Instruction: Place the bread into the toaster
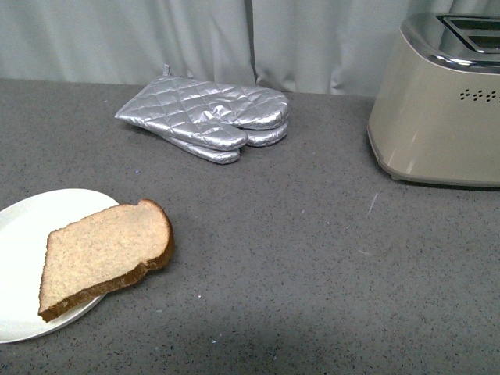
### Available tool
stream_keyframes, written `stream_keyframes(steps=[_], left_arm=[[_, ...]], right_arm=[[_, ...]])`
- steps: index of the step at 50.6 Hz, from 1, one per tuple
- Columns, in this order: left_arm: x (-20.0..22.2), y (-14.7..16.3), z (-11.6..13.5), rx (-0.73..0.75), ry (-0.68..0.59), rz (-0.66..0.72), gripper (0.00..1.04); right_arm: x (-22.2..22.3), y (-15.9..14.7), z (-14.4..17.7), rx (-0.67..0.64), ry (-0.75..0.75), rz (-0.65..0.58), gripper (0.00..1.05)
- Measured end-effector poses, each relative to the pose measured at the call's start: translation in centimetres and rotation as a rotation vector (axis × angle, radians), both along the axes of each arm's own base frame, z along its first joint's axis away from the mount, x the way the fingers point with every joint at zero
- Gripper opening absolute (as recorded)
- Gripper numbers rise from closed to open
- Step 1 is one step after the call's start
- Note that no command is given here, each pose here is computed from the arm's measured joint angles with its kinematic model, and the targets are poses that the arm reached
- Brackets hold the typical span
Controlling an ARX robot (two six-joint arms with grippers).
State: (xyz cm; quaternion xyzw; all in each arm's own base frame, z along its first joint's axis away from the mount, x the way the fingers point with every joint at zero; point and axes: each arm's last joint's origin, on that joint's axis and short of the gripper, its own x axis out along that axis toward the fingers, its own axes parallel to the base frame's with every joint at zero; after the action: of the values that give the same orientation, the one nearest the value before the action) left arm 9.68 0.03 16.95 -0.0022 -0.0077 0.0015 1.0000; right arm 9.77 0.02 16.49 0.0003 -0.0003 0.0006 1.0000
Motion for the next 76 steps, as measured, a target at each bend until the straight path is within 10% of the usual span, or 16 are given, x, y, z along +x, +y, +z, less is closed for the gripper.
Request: stream_keyframes(steps=[76], left_arm=[[0.00,0.00,0.00,0.000,0.000,0.000,0.98]], right_arm=[[0.00,0.00,0.00,0.000,0.000,0.000,0.95]])
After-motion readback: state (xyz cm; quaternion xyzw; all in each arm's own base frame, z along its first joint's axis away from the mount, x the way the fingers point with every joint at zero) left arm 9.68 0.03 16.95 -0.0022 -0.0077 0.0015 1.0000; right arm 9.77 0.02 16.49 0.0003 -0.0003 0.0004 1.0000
